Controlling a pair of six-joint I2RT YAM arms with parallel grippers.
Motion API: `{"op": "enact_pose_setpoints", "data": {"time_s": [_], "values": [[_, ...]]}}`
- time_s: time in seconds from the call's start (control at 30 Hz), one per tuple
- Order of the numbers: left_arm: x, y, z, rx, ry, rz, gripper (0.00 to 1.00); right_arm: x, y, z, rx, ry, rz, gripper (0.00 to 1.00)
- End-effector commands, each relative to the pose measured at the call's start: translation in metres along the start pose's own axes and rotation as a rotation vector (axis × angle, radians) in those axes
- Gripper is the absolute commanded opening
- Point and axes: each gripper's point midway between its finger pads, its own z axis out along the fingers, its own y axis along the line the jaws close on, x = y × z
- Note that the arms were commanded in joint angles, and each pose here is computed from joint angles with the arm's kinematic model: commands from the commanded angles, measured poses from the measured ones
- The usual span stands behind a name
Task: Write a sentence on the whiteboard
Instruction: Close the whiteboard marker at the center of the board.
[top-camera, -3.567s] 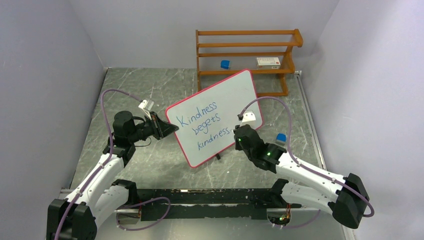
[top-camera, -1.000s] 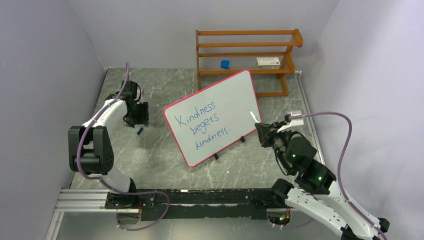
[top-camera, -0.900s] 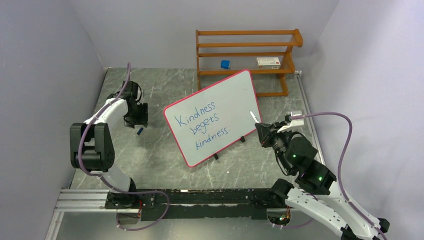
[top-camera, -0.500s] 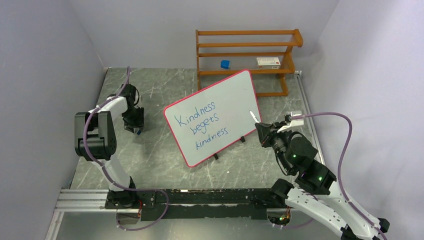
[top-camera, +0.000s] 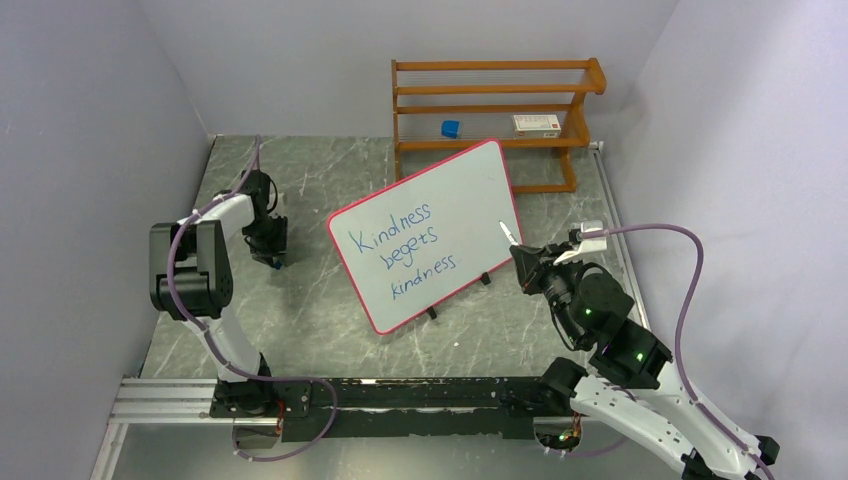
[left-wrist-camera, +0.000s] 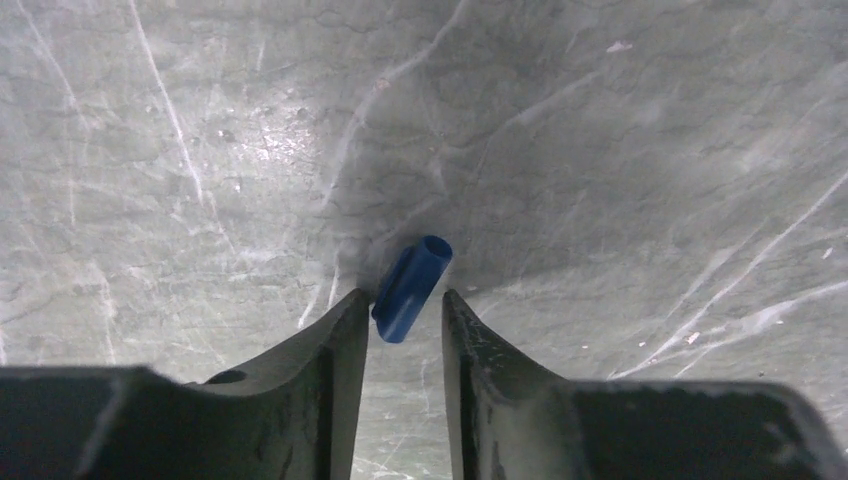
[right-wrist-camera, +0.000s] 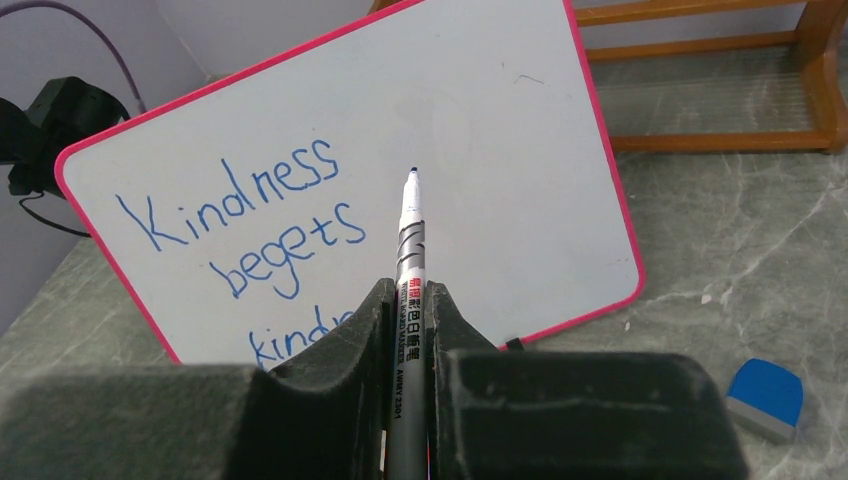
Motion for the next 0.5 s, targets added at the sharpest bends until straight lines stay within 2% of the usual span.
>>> {"op": "enact_pose_setpoints", "data": {"time_s": [0.0,0.37,0.47], "values": [[0.015,-0.014,0.009,0.093,0.032,0.000,0.33,-0.001,-0.002,0.001,0.009,-0.012,-0.005,0.00],[0.020,-0.016,0.001,0.093,-0.006,-0.002,0.06,0.001,0.000,0.002,0.000,-0.003,-0.009,0.00],[0.013,-0.017,-0.009,0.095,-0.051,0.000,0.05,0.002,0.002,0.002,-0.009,0.001,-0.010,0.00]]}}
